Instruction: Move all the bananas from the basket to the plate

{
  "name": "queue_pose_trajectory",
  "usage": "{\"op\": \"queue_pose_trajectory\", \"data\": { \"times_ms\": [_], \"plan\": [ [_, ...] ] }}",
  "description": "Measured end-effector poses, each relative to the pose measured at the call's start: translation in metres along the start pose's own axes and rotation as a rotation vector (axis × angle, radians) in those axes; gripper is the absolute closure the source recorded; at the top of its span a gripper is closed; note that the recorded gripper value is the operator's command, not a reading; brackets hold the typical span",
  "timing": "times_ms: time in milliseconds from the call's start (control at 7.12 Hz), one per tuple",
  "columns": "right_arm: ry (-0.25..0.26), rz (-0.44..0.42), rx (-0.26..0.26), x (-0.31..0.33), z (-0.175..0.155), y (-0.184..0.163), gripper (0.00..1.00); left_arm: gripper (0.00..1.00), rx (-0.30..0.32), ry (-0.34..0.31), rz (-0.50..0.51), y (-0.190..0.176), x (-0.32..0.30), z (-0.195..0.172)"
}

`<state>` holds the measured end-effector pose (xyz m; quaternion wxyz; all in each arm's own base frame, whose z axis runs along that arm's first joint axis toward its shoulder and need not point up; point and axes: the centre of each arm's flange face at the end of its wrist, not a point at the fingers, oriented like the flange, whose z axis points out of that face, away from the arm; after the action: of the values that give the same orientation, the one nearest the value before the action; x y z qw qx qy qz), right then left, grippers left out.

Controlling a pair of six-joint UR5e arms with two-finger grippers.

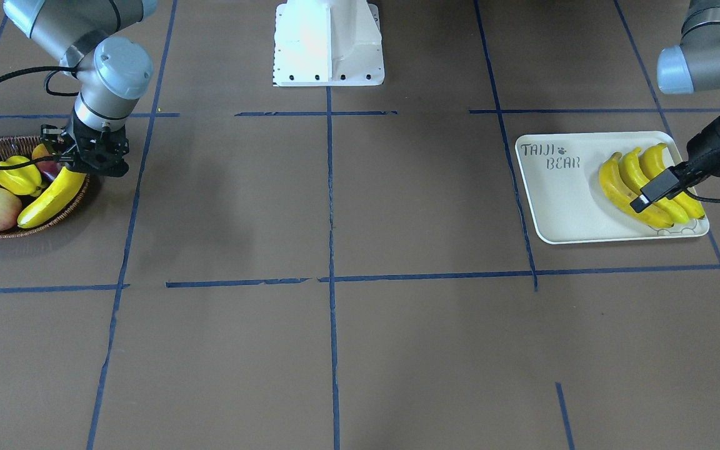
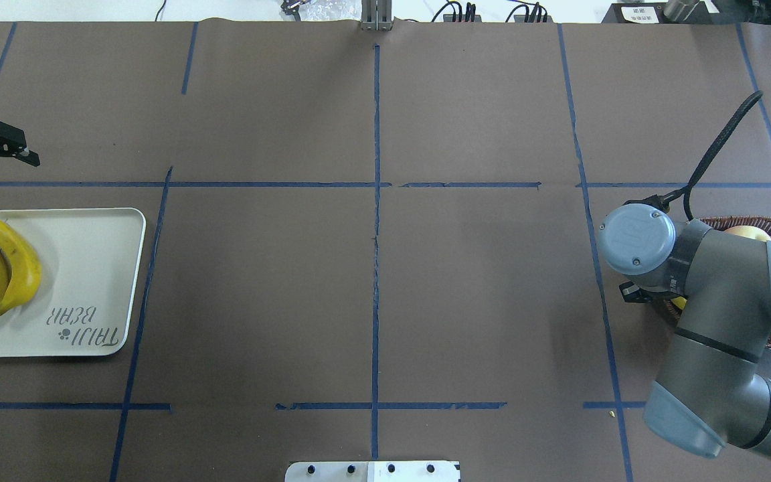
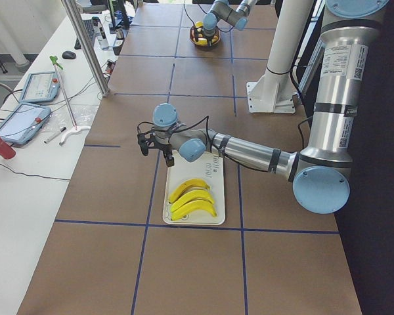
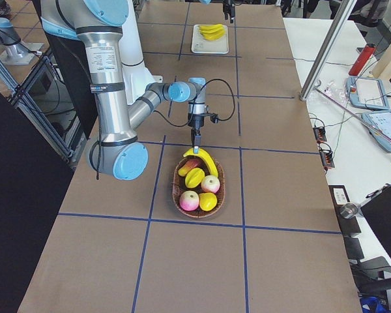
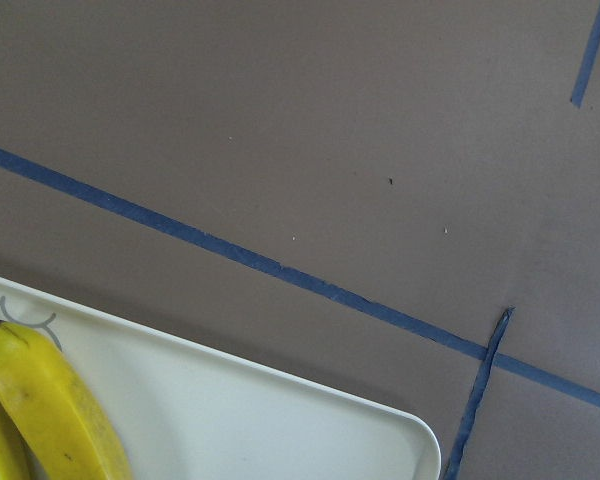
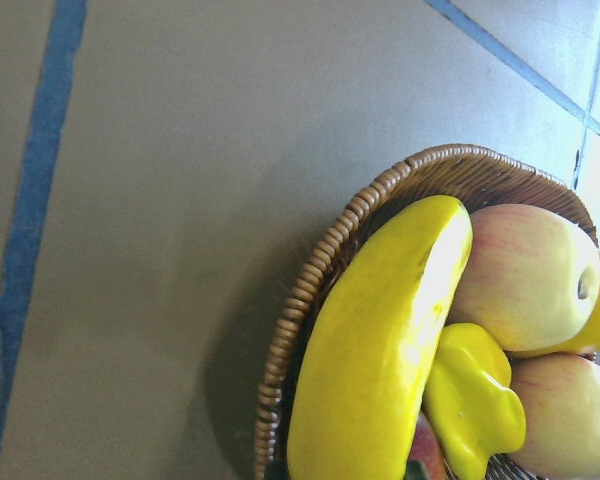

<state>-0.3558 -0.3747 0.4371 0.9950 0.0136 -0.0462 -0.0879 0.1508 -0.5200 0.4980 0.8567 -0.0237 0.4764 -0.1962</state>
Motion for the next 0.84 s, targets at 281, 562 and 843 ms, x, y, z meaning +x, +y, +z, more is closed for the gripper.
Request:
{"op": "queue_pose_trajectory", "data": {
  "times_ms": [281,562,843],
  "plan": [
    [-0.008,0.031,0.01,0.014,-0.041,-0.006,1.0,0.0,0.001,0.0,0.001,0.0,0.001,0.0],
    [-0.042,0.074,0.038,0.026,-0.092,-0.022,1.0,0.0,0.0,0.001,0.002,0.0,0.001,0.0],
    [-0.17,0.139,0.091,0.052,-0.131,-0.036,1.0,0.0,-0.002,0.002,0.006,0.001,0.004,0.001]
  ]
}}
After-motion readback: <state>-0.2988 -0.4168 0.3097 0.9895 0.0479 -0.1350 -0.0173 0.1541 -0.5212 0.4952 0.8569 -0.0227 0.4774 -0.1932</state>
